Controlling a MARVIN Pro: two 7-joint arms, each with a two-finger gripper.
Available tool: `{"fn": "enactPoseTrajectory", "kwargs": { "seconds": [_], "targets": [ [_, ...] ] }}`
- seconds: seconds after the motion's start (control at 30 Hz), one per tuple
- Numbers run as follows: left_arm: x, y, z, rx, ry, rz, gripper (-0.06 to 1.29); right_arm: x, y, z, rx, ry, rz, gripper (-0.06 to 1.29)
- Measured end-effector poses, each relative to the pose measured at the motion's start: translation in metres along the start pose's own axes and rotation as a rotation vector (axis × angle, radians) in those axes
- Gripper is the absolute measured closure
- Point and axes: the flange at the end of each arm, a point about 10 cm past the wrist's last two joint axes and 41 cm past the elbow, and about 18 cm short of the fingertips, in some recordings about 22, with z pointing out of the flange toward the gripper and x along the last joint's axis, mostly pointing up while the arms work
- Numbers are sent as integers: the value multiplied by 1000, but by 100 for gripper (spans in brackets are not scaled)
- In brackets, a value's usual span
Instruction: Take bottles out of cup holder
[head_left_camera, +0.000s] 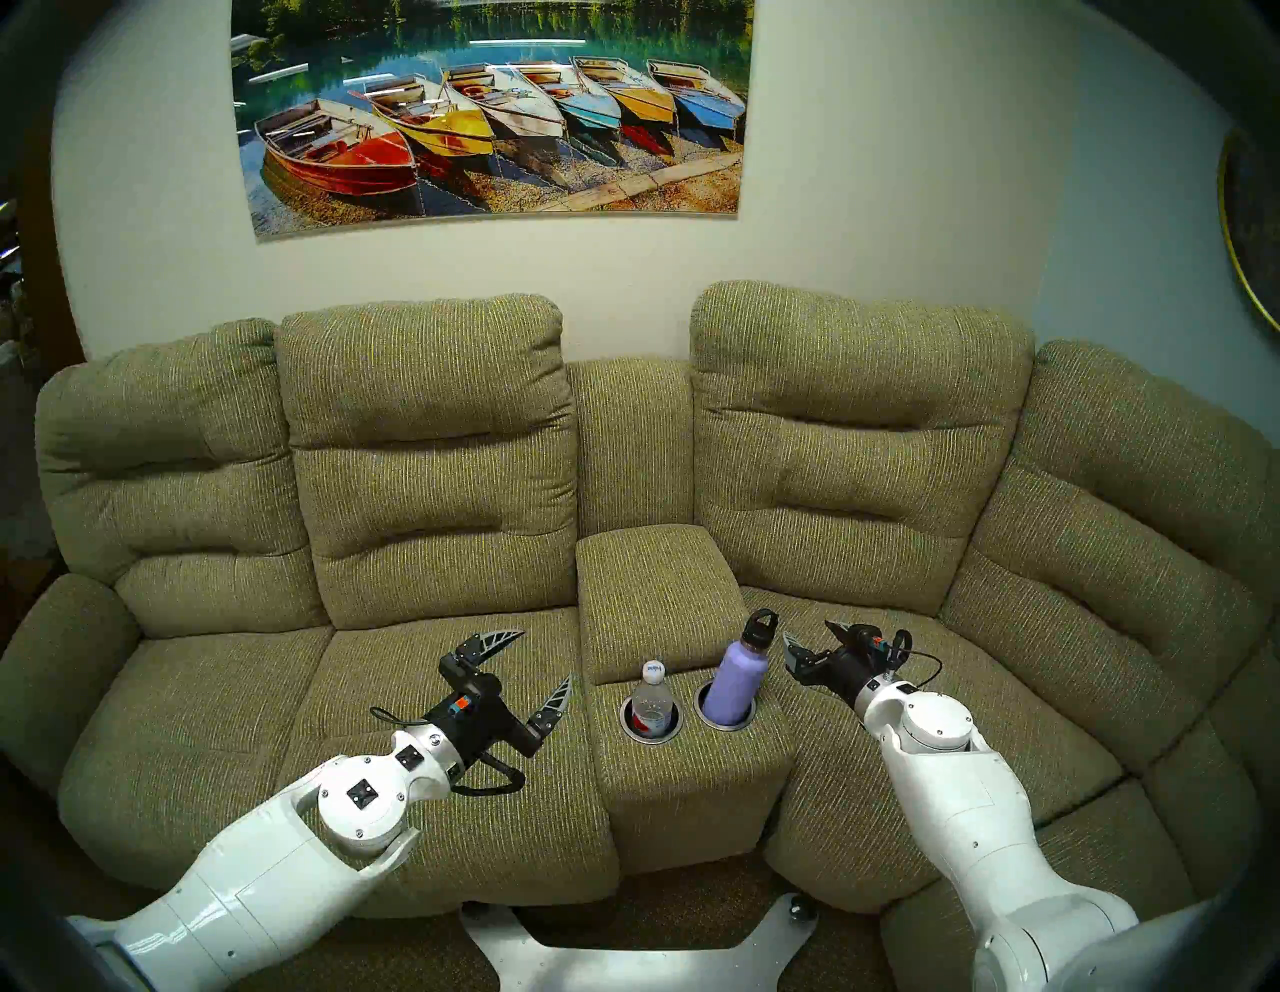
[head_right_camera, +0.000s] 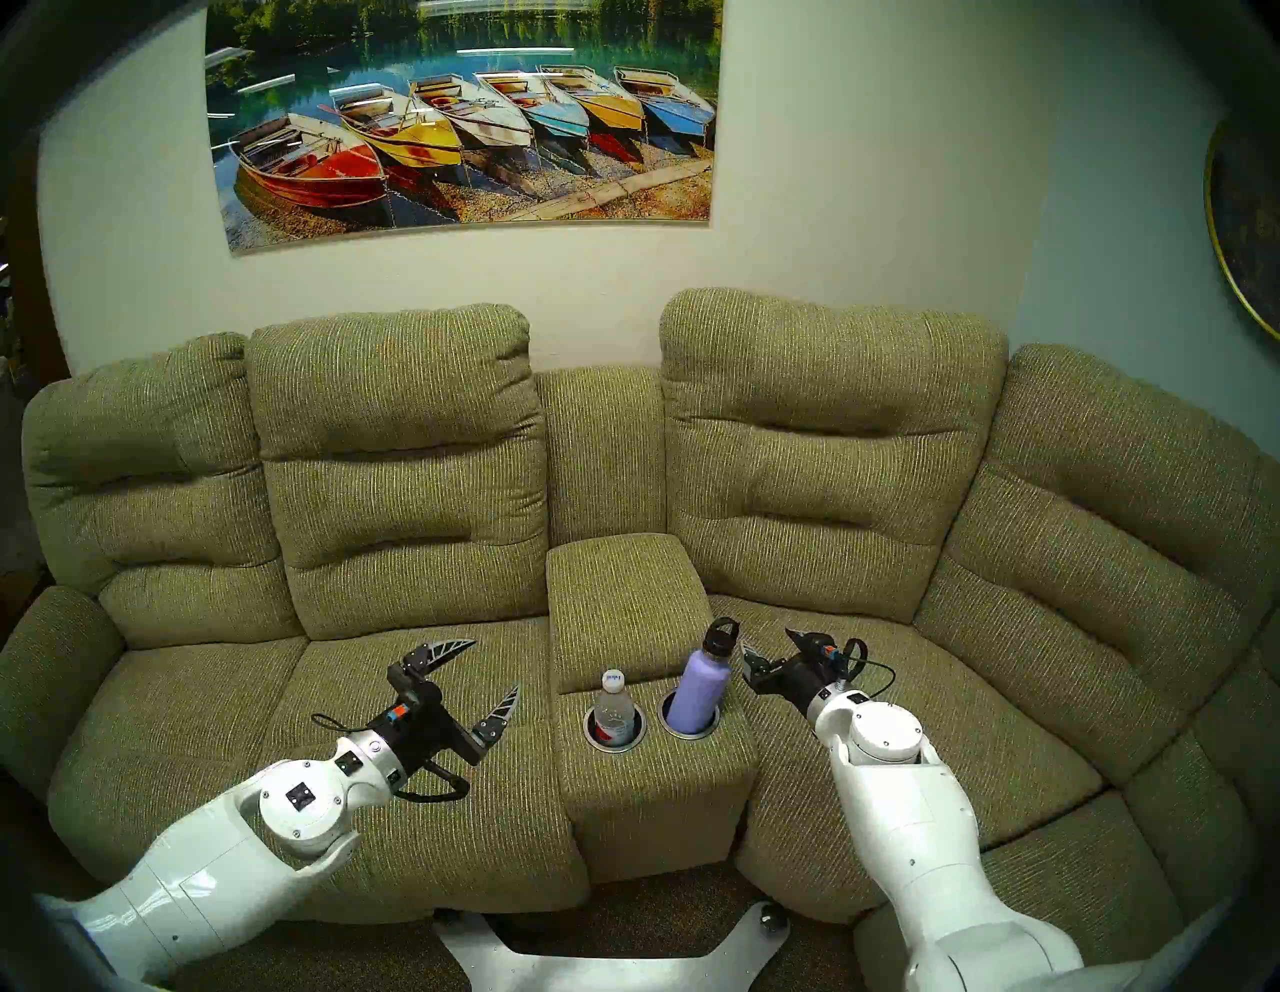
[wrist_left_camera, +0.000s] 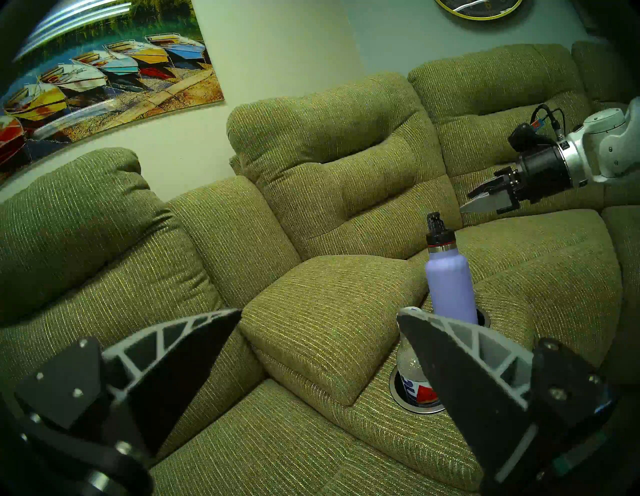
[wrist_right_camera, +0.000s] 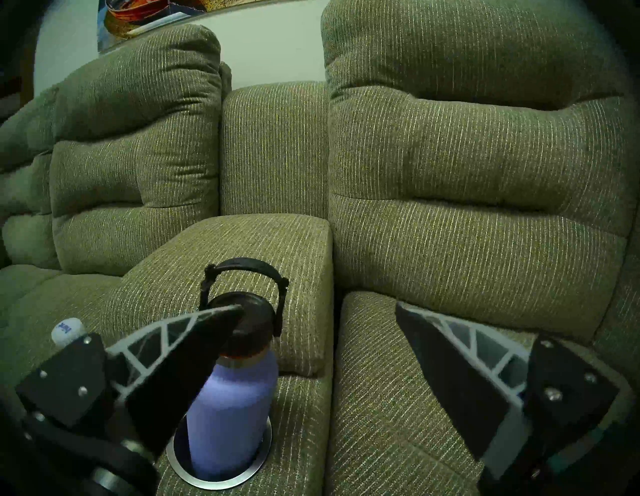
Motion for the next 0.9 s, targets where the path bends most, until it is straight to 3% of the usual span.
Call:
{"fn": "enactPoseTrajectory", "kwargs": {
  "seconds": [0.43,0.9],
  "targets": [
    [0,0,0,0,0,0,-2,-4,0,14,4,-14,15,0],
    [0,0,0,0,0,0,-2,9,3,28,-22,12,11,0]
  ]
}}
